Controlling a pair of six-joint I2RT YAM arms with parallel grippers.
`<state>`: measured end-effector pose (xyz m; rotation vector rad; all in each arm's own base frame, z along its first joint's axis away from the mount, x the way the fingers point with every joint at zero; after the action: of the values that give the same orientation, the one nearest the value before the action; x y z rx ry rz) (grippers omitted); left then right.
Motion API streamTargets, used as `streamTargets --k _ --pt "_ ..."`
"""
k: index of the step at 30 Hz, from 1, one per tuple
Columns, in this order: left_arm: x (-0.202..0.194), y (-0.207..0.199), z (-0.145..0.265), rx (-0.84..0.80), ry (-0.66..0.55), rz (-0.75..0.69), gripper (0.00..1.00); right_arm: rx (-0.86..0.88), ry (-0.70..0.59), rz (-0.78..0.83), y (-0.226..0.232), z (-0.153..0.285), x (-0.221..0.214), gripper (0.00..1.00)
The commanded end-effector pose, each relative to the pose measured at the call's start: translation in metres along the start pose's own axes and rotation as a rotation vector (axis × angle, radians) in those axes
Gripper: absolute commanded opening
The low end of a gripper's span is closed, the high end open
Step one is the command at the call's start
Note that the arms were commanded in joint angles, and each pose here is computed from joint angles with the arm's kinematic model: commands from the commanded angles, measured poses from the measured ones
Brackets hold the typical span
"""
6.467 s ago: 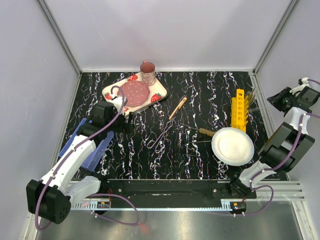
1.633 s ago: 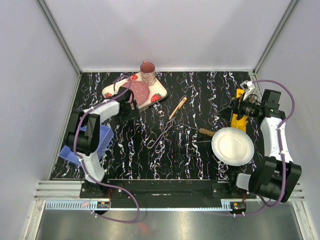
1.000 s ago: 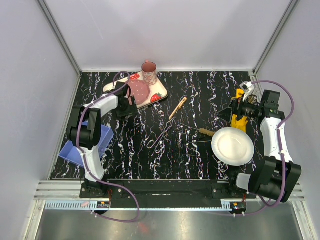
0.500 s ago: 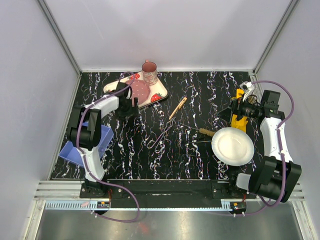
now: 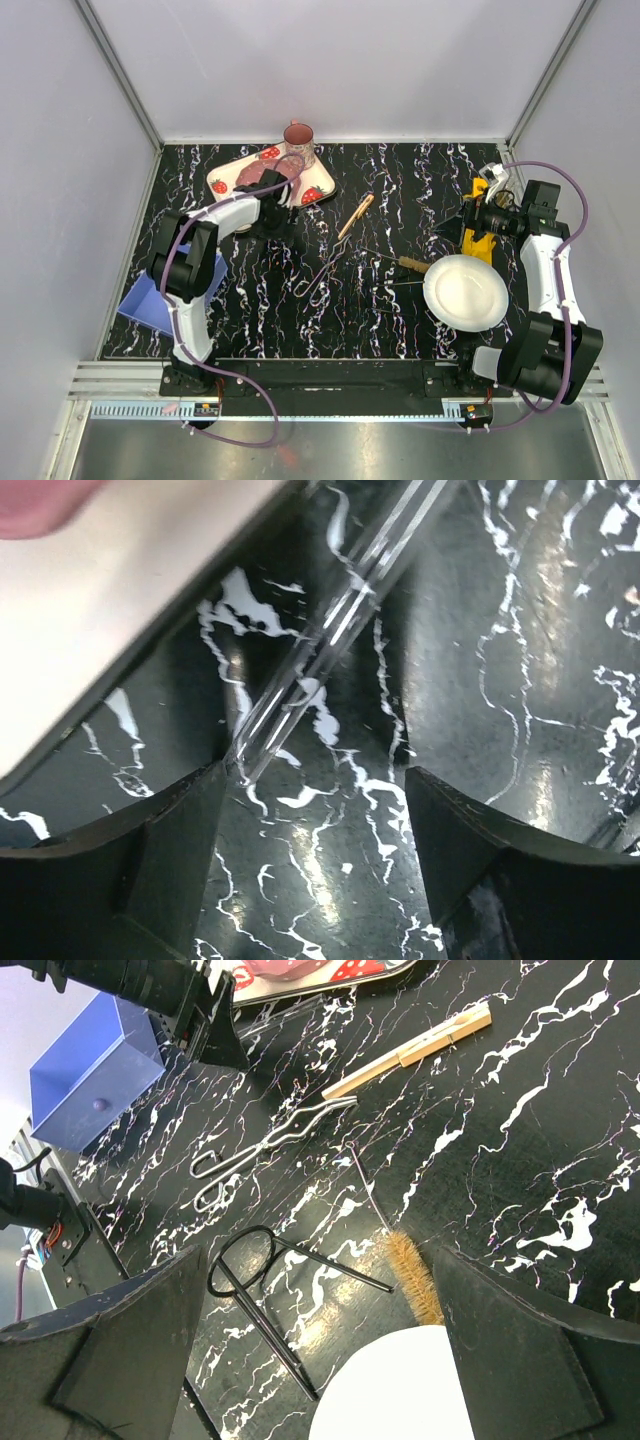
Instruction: Organize the chemistry lab equipment
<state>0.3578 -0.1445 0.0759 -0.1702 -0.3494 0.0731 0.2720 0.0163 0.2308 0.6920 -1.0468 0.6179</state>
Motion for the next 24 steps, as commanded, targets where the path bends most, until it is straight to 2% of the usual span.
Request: streamTargets --k 1,4,9,18,24 --pt "-0.001 -0.018 0.006 -0.002 -0.004 -0.087 0.72 0.025 -0.017 0.028 0.002 -0.001 0.005 1.00" --pt "0.000 -0.018 0.007 0.042 -0.015 -0.099 0.61 0.025 -0.017 0.028 0.002 -0.001 0.005 1.00" --pt "0.015 -0.020 0.010 0.084 -0.051 -0.086 0.65 0.025 -0.017 0.028 0.001 -0.001 0.004 1.00" --pt "0.041 -0.043 -0.005 0.042 -0.024 -0.077 0.68 0.028 -0.014 0.026 0.002 -0.001 0.003 1.00" --pt "0.040 -0.056 -0.016 0.021 0.014 -0.114 0.68 0.027 -0.014 0.029 0.002 -0.001 0.004 1.00"
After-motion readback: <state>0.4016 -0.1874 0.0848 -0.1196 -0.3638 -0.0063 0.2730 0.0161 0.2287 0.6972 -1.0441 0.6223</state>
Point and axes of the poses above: each gripper's point midway between its finger pads, its own z axis back along the fingers, its own y axis along the line the jaws close on, x = y × z, the point moved 6 cm from there along z, back along the fingers, and after that the axes turned 15 degrees about z, right-handed, at the moved point
